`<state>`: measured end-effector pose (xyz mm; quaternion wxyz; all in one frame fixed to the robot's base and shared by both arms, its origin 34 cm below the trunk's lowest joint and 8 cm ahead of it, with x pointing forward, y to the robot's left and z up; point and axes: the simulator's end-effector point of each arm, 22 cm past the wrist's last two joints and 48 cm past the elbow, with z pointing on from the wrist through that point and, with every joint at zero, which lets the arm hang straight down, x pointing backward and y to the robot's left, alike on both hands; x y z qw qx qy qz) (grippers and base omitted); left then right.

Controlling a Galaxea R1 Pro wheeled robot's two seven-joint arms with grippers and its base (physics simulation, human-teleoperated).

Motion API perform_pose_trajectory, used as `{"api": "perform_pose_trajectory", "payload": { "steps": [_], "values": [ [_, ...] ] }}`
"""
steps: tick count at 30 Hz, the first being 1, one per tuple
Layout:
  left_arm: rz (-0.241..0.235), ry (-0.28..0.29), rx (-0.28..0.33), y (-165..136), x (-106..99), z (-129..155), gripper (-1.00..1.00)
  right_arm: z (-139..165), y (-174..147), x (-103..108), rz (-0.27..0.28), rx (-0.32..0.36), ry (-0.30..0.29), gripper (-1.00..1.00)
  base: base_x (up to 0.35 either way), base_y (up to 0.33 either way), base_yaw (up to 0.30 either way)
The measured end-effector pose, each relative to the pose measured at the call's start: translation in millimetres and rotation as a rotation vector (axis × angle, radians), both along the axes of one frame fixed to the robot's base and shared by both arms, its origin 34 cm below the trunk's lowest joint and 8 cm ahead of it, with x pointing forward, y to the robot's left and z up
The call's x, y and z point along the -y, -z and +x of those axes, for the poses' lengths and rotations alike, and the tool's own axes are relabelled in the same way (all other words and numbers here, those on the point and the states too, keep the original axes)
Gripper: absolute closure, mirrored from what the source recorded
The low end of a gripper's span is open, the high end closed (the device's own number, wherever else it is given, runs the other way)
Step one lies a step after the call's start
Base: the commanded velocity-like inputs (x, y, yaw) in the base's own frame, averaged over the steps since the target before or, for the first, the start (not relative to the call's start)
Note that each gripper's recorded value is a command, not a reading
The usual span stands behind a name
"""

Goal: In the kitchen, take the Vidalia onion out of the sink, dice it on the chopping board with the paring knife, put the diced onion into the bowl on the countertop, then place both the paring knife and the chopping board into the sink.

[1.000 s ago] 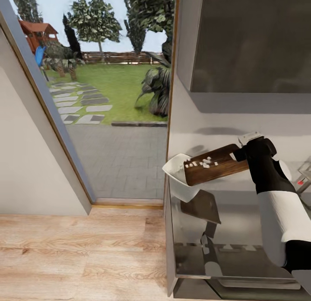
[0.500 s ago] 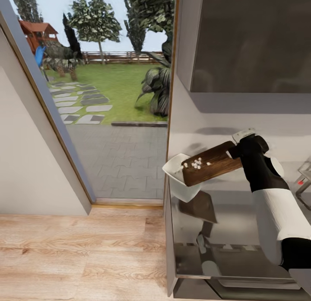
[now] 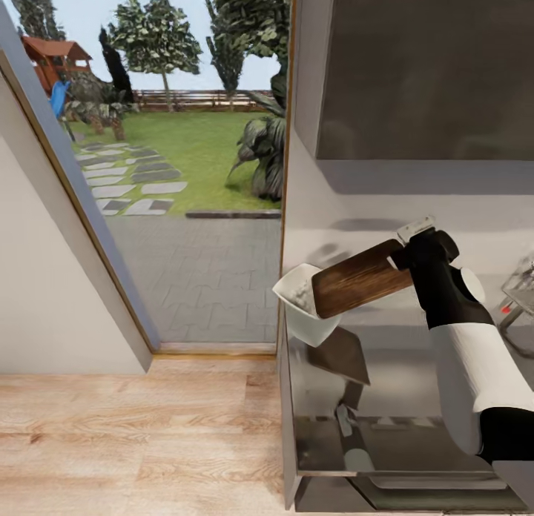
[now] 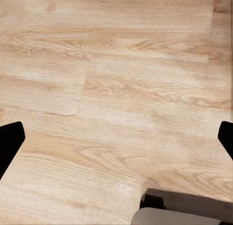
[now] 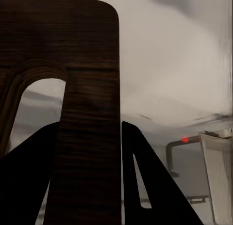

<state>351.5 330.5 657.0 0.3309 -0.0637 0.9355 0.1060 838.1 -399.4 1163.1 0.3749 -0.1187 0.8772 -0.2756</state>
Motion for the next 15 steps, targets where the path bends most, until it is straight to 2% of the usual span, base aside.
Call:
{"api": "perform_pose_trajectory", "payload": {
  "steps": [6, 9, 10, 13, 15],
  "values": [
    [0.0, 0.0, 0.006, -1.4, 0.1, 1.8, -1.0, -0.7, -11.1, 0.4, -0.003, 0.022, 0.0, 1.0, 0.0, 0.0, -0.167],
    [0.0, 0.0, 0.009, -2.1, 0.0, 2.8, -1.0, -1.9, -30.8, 2.3, 0.018, 0.073, -0.001, 1.0, 0.0, 0.0, -0.095],
    [0.0, 0.0, 0.009, -2.2, 0.0, 2.8, -1.0, -4.2, -32.1, 6.8, 0.054, 0.081, 0.007, 1.0, 0.0, 0.0, -0.023],
    [0.0, 0.0, 0.009, -2.2, 0.0, 2.9, -1.0, -14.9, -18.1, 20.7, 0.255, 0.073, 0.024, 1.0, 0.0, 0.0, -0.007],
    [0.0, 0.0, 0.009, -2.1, 0.0, 2.9, -1.0, -19.8, -8.7, 13.1, 0.389, 0.053, -0.014, 1.0, 0.0, 0.0, -0.001]
  ]
}}
